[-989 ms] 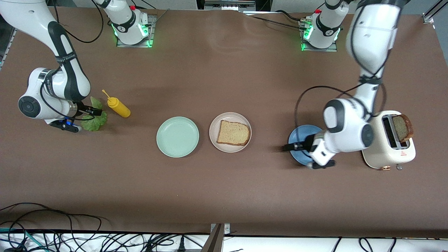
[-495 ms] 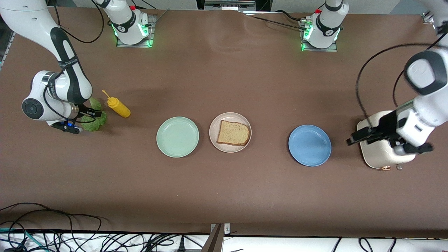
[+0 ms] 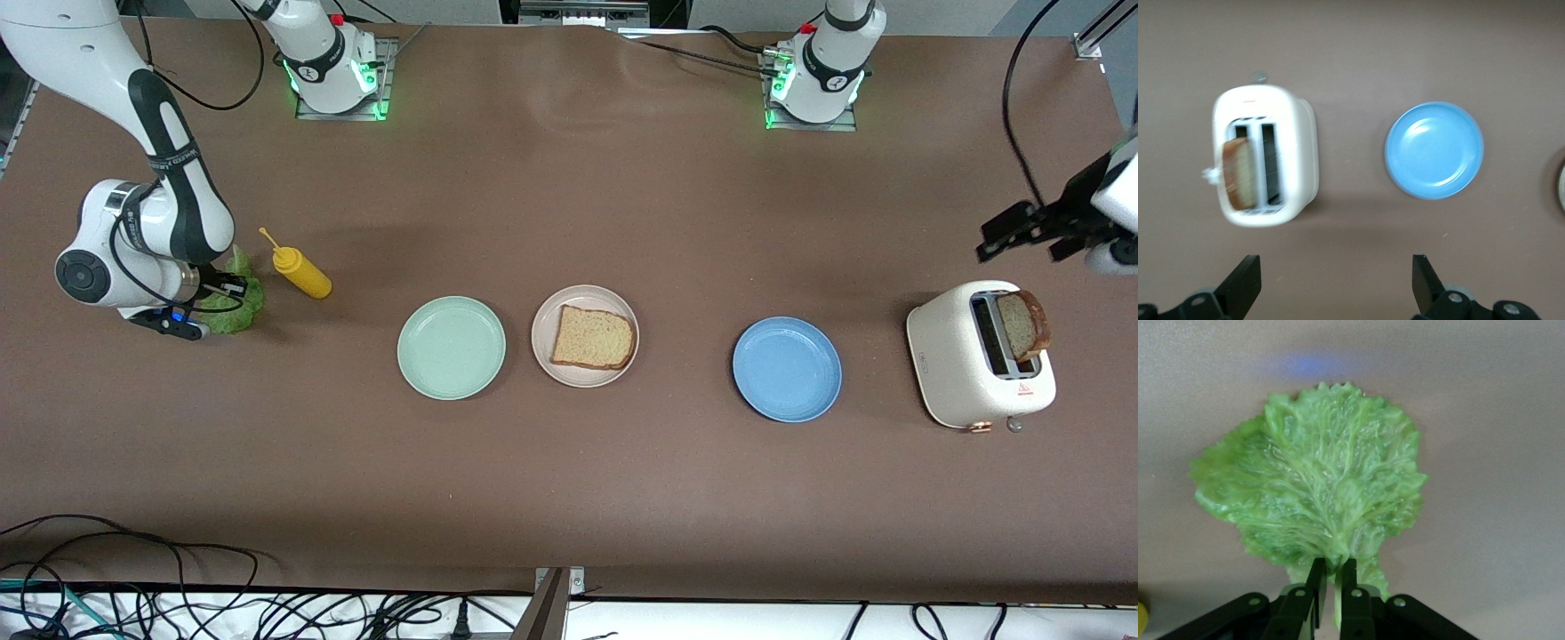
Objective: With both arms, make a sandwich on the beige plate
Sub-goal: 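Lift the green lettuce leaf off the table with the right gripper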
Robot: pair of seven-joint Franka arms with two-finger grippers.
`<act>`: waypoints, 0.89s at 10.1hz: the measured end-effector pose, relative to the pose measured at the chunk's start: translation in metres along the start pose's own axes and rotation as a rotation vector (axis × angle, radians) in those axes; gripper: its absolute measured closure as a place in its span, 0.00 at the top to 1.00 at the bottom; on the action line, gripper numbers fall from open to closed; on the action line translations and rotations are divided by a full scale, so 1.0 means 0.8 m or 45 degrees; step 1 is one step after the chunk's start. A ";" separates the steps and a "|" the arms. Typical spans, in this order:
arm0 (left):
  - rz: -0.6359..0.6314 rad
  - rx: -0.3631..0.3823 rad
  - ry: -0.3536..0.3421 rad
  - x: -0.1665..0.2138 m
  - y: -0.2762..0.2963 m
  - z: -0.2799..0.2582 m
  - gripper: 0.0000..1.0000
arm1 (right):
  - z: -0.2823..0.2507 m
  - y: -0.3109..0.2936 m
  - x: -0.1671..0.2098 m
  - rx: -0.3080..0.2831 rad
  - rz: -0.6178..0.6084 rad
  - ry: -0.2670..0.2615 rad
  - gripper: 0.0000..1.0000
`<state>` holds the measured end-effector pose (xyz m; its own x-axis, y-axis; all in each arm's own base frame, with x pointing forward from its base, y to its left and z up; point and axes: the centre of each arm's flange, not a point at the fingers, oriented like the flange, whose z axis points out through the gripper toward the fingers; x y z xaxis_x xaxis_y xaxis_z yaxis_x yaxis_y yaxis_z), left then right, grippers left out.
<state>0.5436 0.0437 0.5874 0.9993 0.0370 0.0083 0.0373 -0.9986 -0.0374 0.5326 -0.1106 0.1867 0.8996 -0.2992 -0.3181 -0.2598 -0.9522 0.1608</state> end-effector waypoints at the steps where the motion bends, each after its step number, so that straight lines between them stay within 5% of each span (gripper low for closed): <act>1: 0.006 0.009 -0.023 -0.012 0.002 -0.014 1.00 | -0.007 0.000 0.000 0.001 0.000 0.001 0.10; 6: -0.029 0.024 -0.009 -0.019 0.092 -0.052 1.00 | -0.149 0.007 -0.001 0.005 0.005 -0.031 0.07; 9: -0.059 0.022 -0.009 -0.016 0.090 -0.052 1.00 | -0.243 -0.004 -0.003 0.008 -0.028 0.005 0.07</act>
<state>0.5329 -0.0305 0.6262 0.9965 0.0838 0.0036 0.0839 -0.9950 -0.0545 0.5997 -0.0949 0.3683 0.9066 -0.2780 -0.3175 -0.2421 -0.9589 0.1482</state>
